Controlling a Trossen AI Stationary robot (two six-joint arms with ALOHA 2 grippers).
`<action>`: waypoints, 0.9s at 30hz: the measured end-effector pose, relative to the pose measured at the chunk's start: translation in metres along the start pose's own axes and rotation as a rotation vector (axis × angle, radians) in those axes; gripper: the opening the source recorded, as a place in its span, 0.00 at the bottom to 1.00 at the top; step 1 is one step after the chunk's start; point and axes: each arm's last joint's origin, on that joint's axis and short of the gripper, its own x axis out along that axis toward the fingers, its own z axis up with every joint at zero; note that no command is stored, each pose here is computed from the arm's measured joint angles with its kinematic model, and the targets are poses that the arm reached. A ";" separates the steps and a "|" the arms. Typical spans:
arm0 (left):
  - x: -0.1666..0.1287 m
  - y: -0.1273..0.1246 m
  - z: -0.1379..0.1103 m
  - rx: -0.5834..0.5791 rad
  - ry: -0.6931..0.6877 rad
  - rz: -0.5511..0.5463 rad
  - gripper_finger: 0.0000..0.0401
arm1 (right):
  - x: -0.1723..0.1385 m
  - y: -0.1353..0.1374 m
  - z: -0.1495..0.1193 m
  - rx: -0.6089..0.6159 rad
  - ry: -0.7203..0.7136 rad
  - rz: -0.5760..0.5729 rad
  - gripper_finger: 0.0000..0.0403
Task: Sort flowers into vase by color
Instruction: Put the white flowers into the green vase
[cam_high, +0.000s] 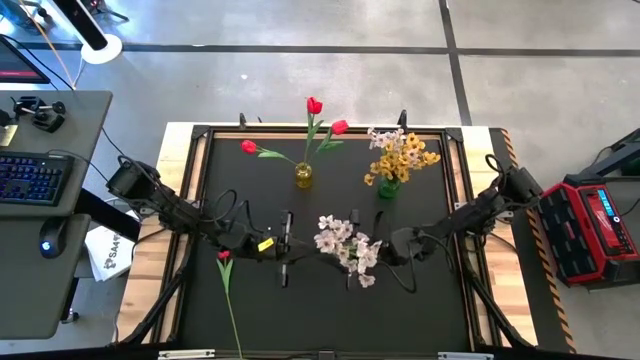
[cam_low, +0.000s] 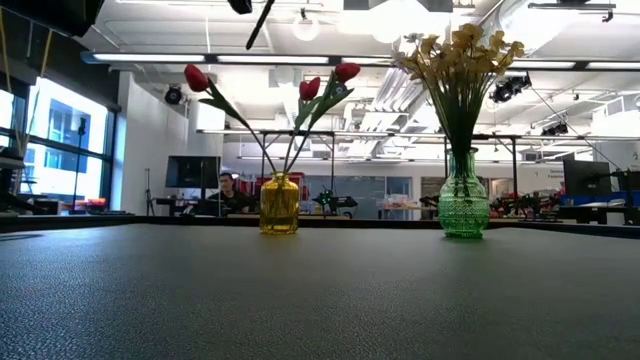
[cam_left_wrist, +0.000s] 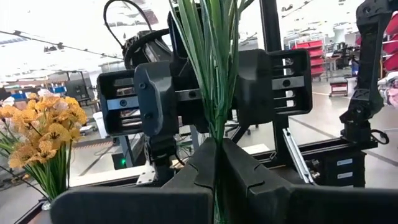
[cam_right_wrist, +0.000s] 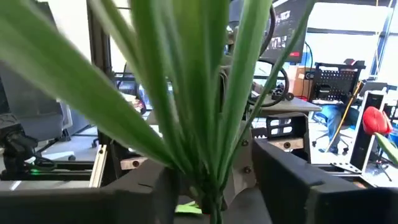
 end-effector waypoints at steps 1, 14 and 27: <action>0.000 0.000 0.000 -0.004 0.002 0.001 0.00 | 0.000 -0.001 0.000 0.010 0.000 -0.003 0.40; 0.001 0.003 -0.010 0.014 0.106 0.046 0.20 | -0.005 -0.001 0.004 0.033 0.049 -0.006 0.02; -0.004 0.005 -0.027 0.040 0.296 0.258 0.36 | -0.060 0.006 0.029 0.036 0.273 -0.179 0.01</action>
